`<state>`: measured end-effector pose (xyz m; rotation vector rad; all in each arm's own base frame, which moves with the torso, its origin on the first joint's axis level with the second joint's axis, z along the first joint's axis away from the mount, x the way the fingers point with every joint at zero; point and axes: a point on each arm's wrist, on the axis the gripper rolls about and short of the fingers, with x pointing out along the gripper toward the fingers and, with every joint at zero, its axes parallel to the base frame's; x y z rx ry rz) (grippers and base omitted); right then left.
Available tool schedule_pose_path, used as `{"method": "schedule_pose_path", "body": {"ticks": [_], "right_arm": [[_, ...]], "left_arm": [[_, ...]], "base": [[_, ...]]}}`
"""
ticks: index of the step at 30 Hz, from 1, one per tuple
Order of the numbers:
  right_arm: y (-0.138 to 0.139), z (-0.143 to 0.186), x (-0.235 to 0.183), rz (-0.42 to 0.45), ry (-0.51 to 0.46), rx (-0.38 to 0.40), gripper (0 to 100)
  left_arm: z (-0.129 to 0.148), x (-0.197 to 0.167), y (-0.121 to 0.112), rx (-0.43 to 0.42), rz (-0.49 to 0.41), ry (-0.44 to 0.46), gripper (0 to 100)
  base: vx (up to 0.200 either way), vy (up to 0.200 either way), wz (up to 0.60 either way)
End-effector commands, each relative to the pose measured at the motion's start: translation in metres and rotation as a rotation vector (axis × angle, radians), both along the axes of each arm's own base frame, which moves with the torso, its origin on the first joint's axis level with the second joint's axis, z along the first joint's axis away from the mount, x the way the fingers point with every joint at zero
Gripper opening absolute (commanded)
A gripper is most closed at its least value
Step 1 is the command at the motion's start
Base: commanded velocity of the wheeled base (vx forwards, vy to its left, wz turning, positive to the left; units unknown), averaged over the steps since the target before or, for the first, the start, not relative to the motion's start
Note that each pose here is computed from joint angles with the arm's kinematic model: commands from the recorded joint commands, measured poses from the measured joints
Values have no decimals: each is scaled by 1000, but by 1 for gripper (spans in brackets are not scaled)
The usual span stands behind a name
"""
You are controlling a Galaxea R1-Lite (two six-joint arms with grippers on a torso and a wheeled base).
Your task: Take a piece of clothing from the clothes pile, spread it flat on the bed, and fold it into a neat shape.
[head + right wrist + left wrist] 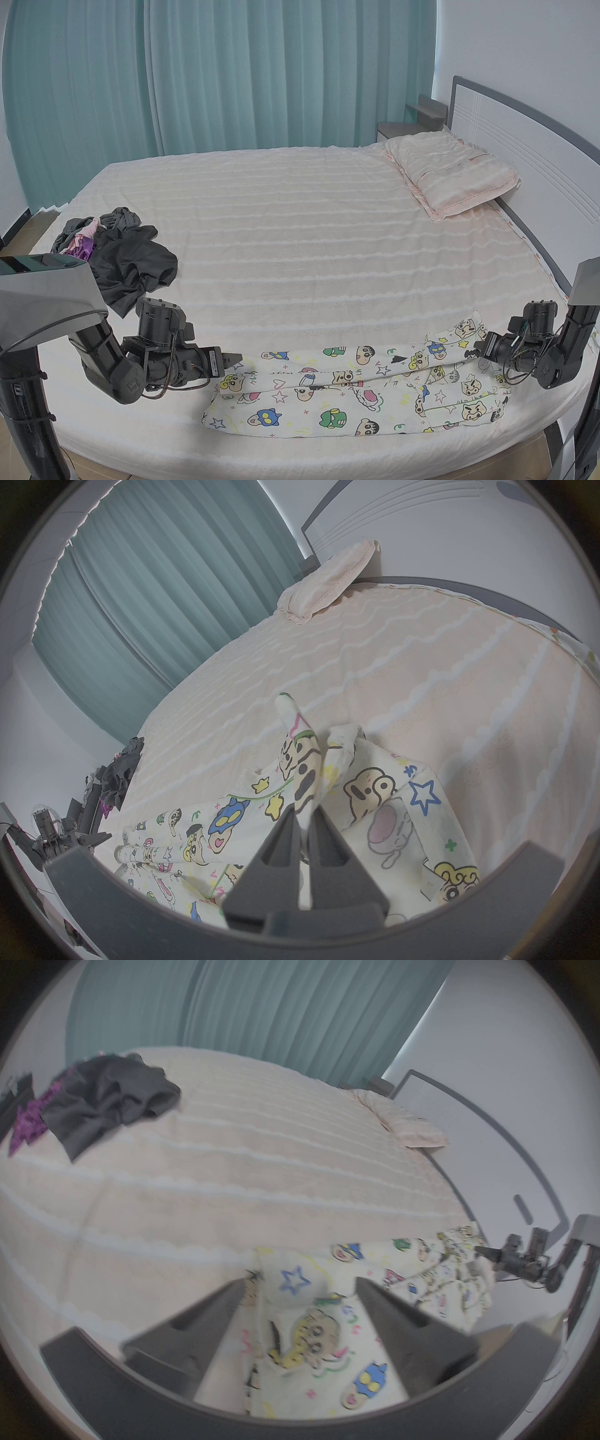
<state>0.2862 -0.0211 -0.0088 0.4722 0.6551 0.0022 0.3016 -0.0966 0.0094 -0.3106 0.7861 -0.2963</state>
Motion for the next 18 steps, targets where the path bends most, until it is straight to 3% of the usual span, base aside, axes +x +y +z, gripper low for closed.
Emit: {"method": "schedule_pose_path", "body": {"ticks": [1,8,18], "right_arm": [[1,-2,-1,4,9,1,0],[2,-4,-2,7,14,1,0],[2,-6,-1,9,18,2,0]], "left_arm": [[1,-9,2,-104,-67,63,100],[-7,-10,1,-171,-135,119,100],[-24,-6,-1,-162,-141,152,100]], "base": [[0,0,0],[0,0,0],[0,0,0]]}}
